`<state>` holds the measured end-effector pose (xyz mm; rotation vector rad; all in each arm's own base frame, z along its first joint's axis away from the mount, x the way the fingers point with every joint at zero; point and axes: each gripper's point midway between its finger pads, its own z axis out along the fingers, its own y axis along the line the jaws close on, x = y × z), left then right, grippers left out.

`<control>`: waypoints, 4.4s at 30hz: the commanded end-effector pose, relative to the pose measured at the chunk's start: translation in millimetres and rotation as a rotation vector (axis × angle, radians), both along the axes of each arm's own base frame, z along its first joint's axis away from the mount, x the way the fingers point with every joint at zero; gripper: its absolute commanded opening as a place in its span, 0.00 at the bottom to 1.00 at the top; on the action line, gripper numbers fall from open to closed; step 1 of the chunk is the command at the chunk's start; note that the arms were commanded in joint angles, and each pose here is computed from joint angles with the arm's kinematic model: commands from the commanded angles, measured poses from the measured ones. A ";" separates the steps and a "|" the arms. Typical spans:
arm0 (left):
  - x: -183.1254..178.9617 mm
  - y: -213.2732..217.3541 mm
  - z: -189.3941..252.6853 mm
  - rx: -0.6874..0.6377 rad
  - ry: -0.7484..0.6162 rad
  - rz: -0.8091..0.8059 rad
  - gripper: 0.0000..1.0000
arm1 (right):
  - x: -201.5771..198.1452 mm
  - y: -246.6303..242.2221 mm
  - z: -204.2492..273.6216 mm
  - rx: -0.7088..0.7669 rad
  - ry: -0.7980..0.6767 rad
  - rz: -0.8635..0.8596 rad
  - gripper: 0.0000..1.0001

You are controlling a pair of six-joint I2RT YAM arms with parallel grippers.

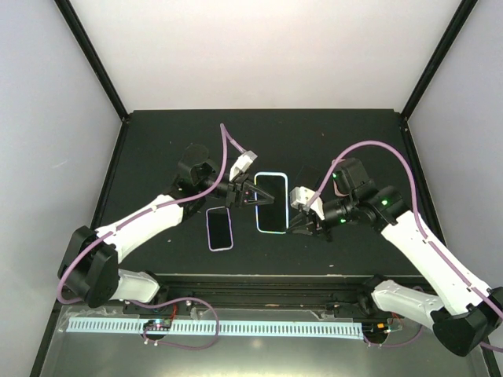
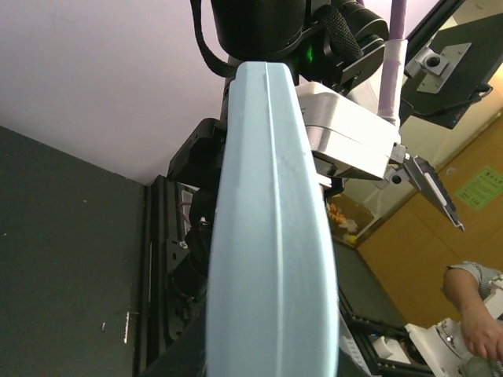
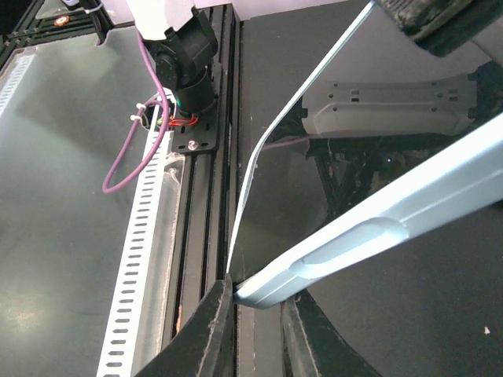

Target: Take the phone out of the phone case

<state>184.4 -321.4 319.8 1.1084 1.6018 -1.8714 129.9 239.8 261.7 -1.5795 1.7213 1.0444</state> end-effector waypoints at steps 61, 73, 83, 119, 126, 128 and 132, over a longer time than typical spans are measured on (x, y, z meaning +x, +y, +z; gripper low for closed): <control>-43.5 -10.4 9.4 -0.015 -0.052 -0.144 0.02 | 92.7 32.4 78.9 0.264 -0.091 -0.385 0.40; -34.7 -20.4 -4.1 0.024 -0.001 -0.117 0.02 | 53.0 62.7 86.3 0.370 0.224 -0.068 0.44; -0.6 -22.5 11.9 -0.042 0.003 0.181 0.01 | 62.6 48.9 106.3 0.452 0.305 -0.121 0.24; 38.7 20.9 -135.2 0.729 -0.455 0.993 0.63 | 120.6 -10.4 -160.1 -0.204 0.922 -1.016 0.01; 29.7 -31.4 -152.1 0.787 -0.578 0.948 0.64 | 120.4 -1.9 -176.3 -0.266 0.991 -0.983 0.01; 25.4 -39.1 -159.3 0.796 -0.608 0.936 0.64 | 120.5 -0.3 -180.1 -0.270 0.994 -0.977 0.01; 29.5 -39.7 -182.4 0.843 -0.589 0.958 0.63 | 125.6 7.9 -192.8 -0.323 1.008 -0.919 0.01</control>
